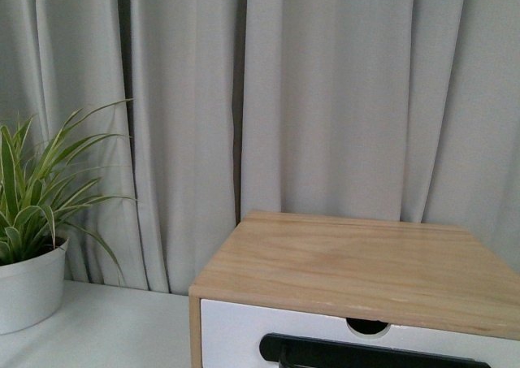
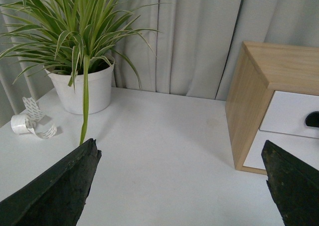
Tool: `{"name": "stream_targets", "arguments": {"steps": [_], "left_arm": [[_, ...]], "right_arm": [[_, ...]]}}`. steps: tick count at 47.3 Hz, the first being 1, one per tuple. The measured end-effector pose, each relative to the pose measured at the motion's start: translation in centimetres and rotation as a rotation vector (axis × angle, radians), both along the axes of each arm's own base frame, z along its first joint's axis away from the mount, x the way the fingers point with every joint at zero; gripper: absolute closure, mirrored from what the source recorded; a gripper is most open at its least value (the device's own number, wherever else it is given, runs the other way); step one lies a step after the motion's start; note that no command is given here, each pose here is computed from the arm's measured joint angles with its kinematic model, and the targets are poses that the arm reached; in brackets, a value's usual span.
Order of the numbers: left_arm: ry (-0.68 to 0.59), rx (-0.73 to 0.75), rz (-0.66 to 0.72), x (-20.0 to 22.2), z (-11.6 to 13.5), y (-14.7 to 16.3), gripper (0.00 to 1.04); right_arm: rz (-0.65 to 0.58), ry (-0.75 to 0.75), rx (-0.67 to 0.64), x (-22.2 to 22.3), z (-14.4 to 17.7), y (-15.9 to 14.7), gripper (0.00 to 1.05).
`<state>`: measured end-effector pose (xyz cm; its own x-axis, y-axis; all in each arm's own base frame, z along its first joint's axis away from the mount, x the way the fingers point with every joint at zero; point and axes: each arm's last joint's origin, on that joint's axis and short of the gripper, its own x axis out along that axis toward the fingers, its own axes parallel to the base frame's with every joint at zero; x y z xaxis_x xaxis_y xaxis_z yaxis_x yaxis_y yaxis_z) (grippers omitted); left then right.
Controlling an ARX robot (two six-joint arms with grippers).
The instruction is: Pull drawer
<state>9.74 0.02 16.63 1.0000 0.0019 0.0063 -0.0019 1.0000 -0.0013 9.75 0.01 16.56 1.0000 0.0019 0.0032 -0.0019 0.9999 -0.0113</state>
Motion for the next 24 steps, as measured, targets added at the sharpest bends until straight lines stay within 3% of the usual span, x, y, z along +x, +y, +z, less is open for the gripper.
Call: {"name": "stream_targets", "arguments": {"steps": [4, 7, 10, 17, 24], "left_arm": [[0.0, 0.0, 0.001, 0.0, 0.0, 0.0, 0.06], [0.067, -0.035, 0.09, 0.2, -0.3, -0.1, 0.06], [0.092, -0.037, 0.058, 0.5, -0.3, -0.4, 0.06], [0.065, 0.029, -0.106, 1.4, 1.0, -1.5, 0.06], [0.067, 0.189, -0.34, 2.9, 2.1, -2.7, 0.06]], "right_arm": [[0.0, 0.0, 0.0, 0.0, 0.0, 0.0, 0.09], [0.125, 0.077, 0.009, 0.2, -0.3, 0.1, 0.09], [0.172, 0.113, 0.01, 0.6, -0.1, 0.2, 0.09], [0.286, 0.185, -0.048, 1.6, 1.1, 0.5, 0.09], [0.421, 0.265, -0.183, 2.9, 1.7, 1.0, 0.09]]}}
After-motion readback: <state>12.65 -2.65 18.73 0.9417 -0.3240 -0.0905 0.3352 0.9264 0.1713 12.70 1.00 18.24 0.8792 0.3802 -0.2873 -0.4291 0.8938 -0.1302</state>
